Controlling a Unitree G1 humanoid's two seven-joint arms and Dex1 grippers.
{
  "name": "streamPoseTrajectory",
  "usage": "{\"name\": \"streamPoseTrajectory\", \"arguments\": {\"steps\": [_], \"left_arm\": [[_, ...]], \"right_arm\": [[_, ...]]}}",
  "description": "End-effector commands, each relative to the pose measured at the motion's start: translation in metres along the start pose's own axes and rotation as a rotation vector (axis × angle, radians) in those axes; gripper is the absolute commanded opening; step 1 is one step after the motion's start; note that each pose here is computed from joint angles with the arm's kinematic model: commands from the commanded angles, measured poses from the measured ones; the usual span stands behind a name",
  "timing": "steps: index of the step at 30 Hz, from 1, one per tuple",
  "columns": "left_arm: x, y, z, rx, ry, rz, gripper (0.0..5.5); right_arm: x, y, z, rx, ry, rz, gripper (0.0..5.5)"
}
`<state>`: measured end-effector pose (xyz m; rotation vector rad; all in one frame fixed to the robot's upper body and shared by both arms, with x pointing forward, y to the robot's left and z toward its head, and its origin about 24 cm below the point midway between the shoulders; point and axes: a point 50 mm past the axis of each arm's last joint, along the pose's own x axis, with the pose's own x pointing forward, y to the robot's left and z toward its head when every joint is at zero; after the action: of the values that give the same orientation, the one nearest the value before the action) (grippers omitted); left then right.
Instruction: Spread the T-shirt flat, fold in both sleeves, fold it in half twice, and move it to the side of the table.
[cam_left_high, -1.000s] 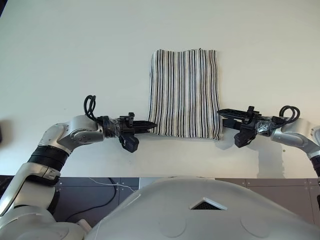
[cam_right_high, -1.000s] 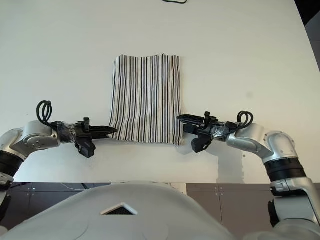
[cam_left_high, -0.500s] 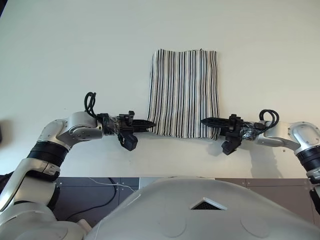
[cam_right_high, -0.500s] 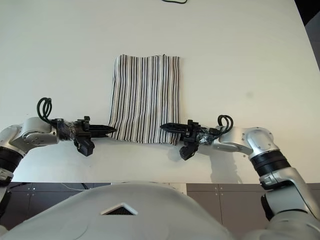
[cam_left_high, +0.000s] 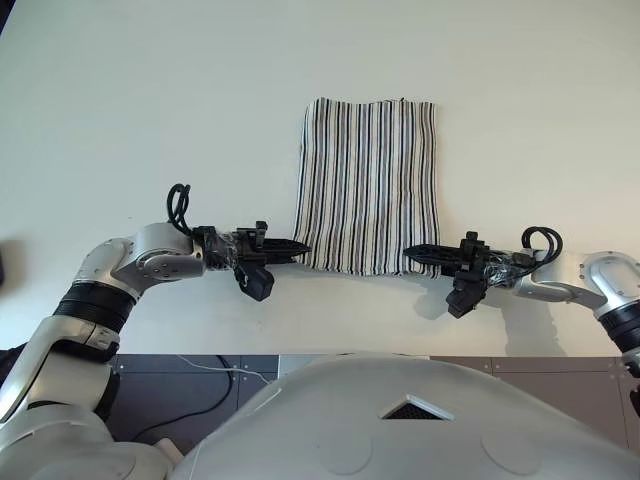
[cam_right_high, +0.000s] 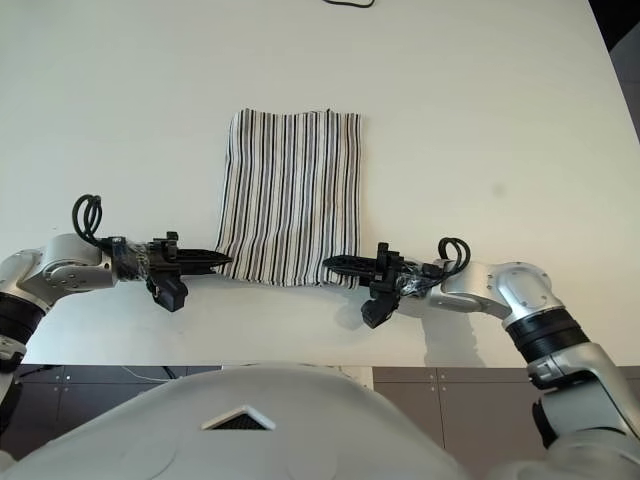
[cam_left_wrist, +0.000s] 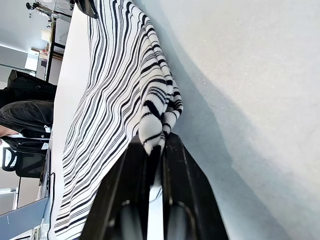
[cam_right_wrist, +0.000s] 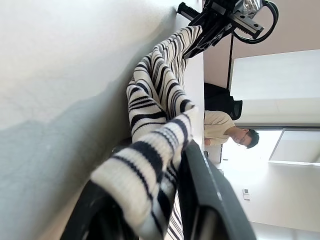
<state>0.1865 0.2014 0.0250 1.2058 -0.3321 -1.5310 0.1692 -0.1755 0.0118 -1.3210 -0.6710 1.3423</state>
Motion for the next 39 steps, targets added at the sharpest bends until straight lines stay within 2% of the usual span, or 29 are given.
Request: {"name": "streamPoseTrajectory", "arguments": {"steps": [1, 6, 13, 18, 21, 24, 26, 30, 34, 39], "left_arm": [[-0.001, -0.015, 0.001, -0.037, 0.011, -0.077, 0.12], [0.000, -0.009, 0.002, -0.043, 0.005, -0.044, 0.12], [0.001, -0.001, 0.003, -0.096, 0.010, 0.021, 0.12], [-0.009, -0.003, 0.011, -0.183, 0.006, 0.027, 0.11], [-0.019, -0.013, 0.026, -0.280, 0.000, 0.037, 0.11], [-0.028, -0.009, 0.045, -0.374, -0.010, 0.068, 0.10], [-0.036, -0.003, 0.060, -0.472, -0.019, 0.085, 0.10], [-0.042, 0.006, 0.079, -0.615, -0.040, 0.085, 0.10], [-0.043, 0.034, 0.074, -0.687, -0.055, 0.228, 0.10], [-0.030, 0.062, 0.038, -0.790, 0.014, 0.331, 0.10]], "right_arm": [[-0.006, 0.027, 0.008, 0.059, 0.007, 0.179, 0.61], [-0.008, 0.025, 0.006, 0.088, 0.012, 0.202, 0.12], [-0.012, 0.021, 0.008, 0.147, 0.024, 0.220, 0.10], [-0.028, 0.016, 0.018, 0.195, 0.019, 0.287, 0.10], [-0.029, 0.005, 0.031, 0.264, 0.008, 0.296, 0.10], [-0.042, -0.007, 0.045, 0.366, 0.038, 0.285, 0.10], [-0.054, -0.022, 0.051, 0.465, 0.074, 0.258, 0.10], [-0.055, -0.061, 0.060, 0.648, 0.089, 0.141, 0.10], [-0.051, -0.101, 0.050, 0.795, 0.106, 0.045, 0.10], [-0.049, -0.118, 0.001, 0.975, 0.159, -0.017, 0.10]]}}
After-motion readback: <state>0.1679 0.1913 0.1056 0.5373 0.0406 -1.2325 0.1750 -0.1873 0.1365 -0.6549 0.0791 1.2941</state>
